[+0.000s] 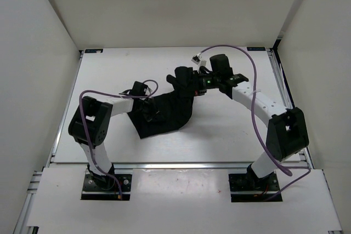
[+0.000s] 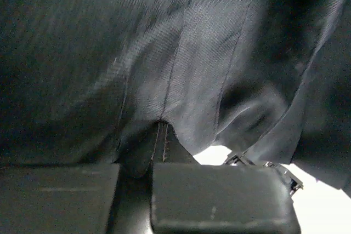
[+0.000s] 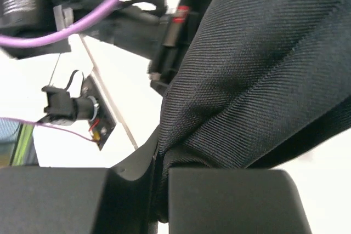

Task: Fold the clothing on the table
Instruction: Fold the skirt

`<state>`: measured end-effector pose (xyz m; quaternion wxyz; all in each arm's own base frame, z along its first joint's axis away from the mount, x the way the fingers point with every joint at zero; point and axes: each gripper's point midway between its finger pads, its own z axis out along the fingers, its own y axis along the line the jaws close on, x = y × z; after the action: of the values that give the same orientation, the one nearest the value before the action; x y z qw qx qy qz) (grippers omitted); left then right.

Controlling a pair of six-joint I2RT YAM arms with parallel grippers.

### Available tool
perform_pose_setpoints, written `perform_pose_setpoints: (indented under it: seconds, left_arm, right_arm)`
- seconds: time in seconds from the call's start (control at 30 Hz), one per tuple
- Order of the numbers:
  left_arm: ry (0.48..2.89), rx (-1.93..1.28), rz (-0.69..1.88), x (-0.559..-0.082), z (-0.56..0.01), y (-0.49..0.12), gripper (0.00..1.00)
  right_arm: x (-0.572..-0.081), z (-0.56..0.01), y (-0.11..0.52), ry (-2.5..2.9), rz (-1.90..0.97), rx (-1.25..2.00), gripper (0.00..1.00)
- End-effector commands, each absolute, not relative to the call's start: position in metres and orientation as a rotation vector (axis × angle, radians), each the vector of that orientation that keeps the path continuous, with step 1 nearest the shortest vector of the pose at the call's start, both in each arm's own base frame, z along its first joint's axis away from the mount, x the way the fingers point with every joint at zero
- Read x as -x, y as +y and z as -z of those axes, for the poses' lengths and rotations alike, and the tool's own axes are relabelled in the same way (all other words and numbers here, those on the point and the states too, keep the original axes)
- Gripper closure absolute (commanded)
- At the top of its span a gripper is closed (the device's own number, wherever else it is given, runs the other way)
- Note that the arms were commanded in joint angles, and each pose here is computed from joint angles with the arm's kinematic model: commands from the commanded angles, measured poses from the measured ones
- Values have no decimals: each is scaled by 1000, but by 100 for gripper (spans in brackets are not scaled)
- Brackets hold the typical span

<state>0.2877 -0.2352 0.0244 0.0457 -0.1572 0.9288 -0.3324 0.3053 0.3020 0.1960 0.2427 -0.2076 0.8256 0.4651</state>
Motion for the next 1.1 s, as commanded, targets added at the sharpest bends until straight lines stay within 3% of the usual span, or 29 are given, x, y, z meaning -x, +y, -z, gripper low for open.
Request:
perform_pose_setpoints:
  seconds: [0.0,0.23,0.83,1.07]
  left_arm:
    - [2793,427,1074,-300,-38,-245,100]
    - [2758,420,1116,-313,-42,-257,100]
    - [2586,485,1319,-327,-102,-275,100]
    - [2603,509,1325,-319,-81,-289,100]
  right_arm:
    - [-300,-230,324,2118,-1351,702,100]
    - [-300,-252,340,2060,-1361,763,100]
    - [-309,-232,327,2115,-1283,736,100]
    - [-307,-237,324,2103,-1282,722,100]
